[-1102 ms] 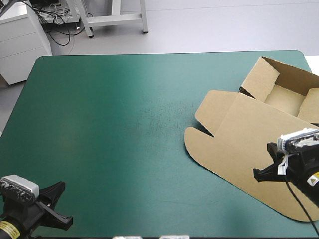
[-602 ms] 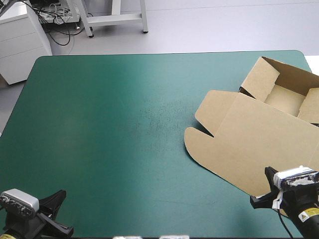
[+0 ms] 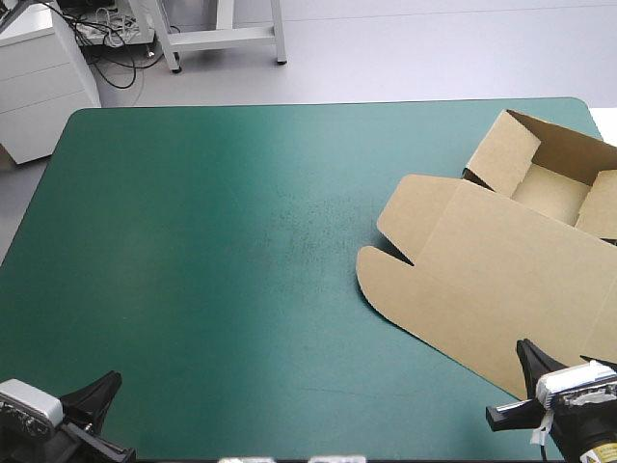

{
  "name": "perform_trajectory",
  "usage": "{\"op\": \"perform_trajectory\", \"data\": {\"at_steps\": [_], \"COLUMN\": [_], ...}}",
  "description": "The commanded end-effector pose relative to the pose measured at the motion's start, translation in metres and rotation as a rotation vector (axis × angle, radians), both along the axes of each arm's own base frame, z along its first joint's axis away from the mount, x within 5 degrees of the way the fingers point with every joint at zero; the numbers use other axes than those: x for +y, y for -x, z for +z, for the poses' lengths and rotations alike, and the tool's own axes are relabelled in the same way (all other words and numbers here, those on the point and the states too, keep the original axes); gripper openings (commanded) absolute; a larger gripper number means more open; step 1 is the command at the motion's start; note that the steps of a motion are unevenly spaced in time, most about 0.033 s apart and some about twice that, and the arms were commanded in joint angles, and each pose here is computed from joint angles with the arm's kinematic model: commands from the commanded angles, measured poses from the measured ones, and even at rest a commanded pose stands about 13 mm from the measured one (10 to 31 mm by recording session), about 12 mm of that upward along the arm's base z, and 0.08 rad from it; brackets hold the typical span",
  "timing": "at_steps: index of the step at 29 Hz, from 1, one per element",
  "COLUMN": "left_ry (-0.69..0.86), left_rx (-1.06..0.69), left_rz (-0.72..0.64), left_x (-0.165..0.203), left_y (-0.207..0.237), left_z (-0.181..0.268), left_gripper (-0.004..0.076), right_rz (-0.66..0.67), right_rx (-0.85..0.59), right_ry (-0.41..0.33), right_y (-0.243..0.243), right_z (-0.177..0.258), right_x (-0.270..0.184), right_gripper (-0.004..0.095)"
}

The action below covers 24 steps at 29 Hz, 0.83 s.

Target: Fold the box

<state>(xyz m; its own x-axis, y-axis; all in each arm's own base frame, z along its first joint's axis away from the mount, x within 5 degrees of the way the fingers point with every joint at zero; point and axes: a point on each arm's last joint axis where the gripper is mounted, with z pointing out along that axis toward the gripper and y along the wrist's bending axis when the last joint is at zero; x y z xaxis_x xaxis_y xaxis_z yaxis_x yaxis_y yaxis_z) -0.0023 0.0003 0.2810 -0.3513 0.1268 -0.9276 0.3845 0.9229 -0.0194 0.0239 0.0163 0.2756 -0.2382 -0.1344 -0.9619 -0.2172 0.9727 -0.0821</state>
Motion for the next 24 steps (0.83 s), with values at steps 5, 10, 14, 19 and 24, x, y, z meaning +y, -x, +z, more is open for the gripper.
{"op": "perform_trajectory", "data": {"at_steps": [5,10,14,19,24], "left_ry": [0.036,0.036,0.036,0.036,0.036], "left_rx": [-0.076,-0.076,-0.076,-0.076,-0.076], "left_rz": [-0.002,-0.002,-0.002,-0.002,-0.002], "left_x": [-0.0003,-0.0003,-0.0003,-0.0003,-0.0003], "left_y": [-0.0003,-0.0003,-0.0003,-0.0003,-0.0003], "left_z": [0.0116,0.0116,0.0116,0.0116,0.0116], "left_gripper": [-0.0032,-0.0032,-0.0032,-0.0032,-0.0032], "right_rz": [-0.007,-0.016,-0.017,-0.017,-0.017], "right_rx": [-0.071,-0.073,-0.074,-0.074,-0.077], "right_ry": [-0.026,-0.01,-0.01,-0.01,-0.008], "right_y": [-0.0008,-0.001,-0.001,-0.001,-0.0011], "right_z": [0.013,0.0129,0.013,0.013,0.0132], "right_x": [-0.0002,-0.0014,-0.0014,-0.0014,-0.0014], "right_gripper": [-0.0023,-0.0023,-0.0023,-0.0023,-0.0023]}}
